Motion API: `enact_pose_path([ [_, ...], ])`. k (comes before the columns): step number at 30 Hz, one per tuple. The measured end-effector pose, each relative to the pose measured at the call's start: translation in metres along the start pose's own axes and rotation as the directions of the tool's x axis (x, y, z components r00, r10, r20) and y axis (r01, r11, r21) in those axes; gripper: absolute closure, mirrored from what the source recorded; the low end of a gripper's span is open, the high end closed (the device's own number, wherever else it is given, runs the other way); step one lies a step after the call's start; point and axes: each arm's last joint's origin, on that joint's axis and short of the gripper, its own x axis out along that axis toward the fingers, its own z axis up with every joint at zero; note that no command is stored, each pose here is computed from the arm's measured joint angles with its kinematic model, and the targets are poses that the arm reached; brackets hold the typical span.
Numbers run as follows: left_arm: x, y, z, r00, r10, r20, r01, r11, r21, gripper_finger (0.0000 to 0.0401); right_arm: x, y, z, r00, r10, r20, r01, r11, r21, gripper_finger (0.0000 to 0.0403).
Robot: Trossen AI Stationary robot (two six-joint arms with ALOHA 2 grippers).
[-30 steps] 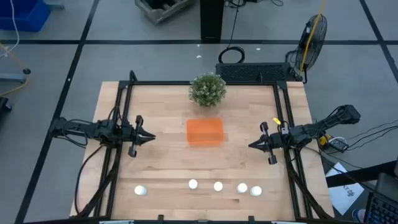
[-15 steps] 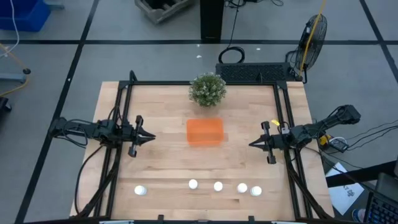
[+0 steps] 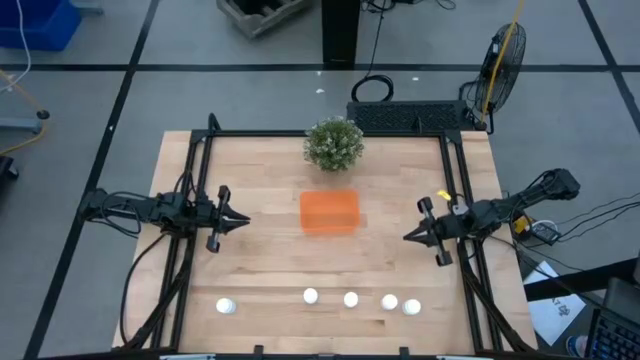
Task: Pick and place pill bottles into a basket
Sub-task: Put the white pill bottle into the orange bin
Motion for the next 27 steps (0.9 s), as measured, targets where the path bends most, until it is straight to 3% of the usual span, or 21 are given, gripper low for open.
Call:
enact_pose_path([
  [5, 0.0000, 0.0000, -0.0001, 1.000, 0.000, -0.001, 0.000, 1.000, 0.000, 0.0354, 0.0001, 0.0015, 0.0017, 0.999, 0.050, 0.018, -0.053, 0.984, 0.171, 0.0403],
  [9, 0.0000, 0.0000, -0.0001, 1.000, 0.000, -0.001, 0.000, 1.000, 0.000, 0.0354, 0.0001, 0.0043, 0.0030, 0.990, 0.136, 0.034, -0.140, 0.978, 0.157, 0.0403],
  [12, 0.0000, 0.0000, -0.0001, 1.000, 0.000, -0.001, 0.000, 1.000, 0.000, 0.0354, 0.0005, 0.0016, 0.0028, 0.999, 0.044, 0.030, -0.046, 0.996, 0.072, 0.0403],
  [16, 0.0000, 0.0000, -0.0001, 1.000, 0.000, -0.001, 0.000, 1.000, 0.000, 0.0354, 0.0009, -0.0019, 0.0048, 0.996, -0.077, 0.048, 0.066, 0.978, 0.200, 0.0403],
  [24, 0.0000, 0.0000, -0.0001, 1.000, 0.000, -0.001, 0.000, 1.000, 0.000, 0.0354, 0.0027, -0.0010, 0.0033, 0.998, -0.051, 0.036, 0.042, 0.972, 0.232, 0.0403],
  [27, 0.0000, 0.0000, -0.0001, 1.000, 0.000, -0.002, 0.000, 1.000, 0.000, 0.0354, 0.0039, 0.0003, 0.0012, 1.000, -0.025, 0.016, 0.021, 0.980, 0.198, 0.0403],
])
